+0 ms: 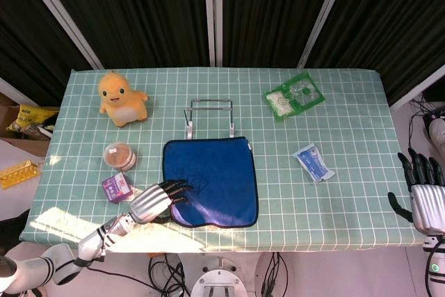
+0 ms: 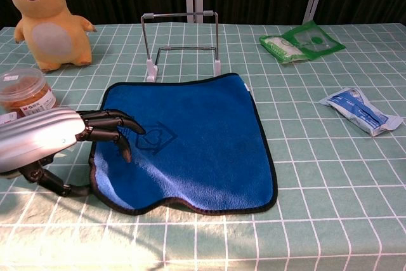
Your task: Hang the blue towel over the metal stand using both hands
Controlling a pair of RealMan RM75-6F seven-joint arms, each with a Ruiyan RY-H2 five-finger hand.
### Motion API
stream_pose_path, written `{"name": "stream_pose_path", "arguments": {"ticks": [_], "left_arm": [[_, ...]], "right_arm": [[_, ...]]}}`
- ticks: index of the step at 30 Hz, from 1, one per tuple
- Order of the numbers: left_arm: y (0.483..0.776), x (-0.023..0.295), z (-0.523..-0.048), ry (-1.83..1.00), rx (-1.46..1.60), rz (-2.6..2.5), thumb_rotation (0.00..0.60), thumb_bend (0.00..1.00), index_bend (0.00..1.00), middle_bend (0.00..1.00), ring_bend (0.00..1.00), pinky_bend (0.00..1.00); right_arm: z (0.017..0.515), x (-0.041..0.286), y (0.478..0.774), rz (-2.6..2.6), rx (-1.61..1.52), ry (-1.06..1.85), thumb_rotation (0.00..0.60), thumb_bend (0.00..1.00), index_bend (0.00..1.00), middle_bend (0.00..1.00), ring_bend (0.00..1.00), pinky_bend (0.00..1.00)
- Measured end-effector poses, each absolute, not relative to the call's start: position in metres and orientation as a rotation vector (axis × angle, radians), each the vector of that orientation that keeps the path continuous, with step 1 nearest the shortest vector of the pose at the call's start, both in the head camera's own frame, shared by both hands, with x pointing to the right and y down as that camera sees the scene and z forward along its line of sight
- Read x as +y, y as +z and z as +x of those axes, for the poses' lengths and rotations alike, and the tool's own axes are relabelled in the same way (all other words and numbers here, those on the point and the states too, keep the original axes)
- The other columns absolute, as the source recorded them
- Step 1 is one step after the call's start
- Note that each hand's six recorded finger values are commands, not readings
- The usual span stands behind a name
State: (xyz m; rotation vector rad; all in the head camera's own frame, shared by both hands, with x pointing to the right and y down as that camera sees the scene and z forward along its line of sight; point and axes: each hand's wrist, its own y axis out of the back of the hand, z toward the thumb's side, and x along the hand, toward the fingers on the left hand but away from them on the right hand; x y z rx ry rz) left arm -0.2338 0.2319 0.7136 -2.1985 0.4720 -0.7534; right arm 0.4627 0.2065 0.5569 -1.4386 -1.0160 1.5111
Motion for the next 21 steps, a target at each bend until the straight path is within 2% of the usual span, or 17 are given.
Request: {"name": "stream_pose_path", "arguments": {"ticks": [14,21], "left_arm": [[0.7162,0.2330,-0.2354,-0.762,0.486,-2.226,0.600,0.43,0.67,0.19,0.12,0.25],[0.7112,0.2275,-0.2318,-0.747,0.558,-2.263,0.600,0.43,0.71,0.23,0.13,0.28]], "right_arm": [[0.4623,0.2068,0.5592,-1.441,-1.013,1.517,0.600,0.30,0.00,0.00,0.00,0.00],[0.4621,0.2082,0.5645,-1.457,-1.003,1.527,0.600,0.30,0.00,0.00,0.00,0.00]]}}
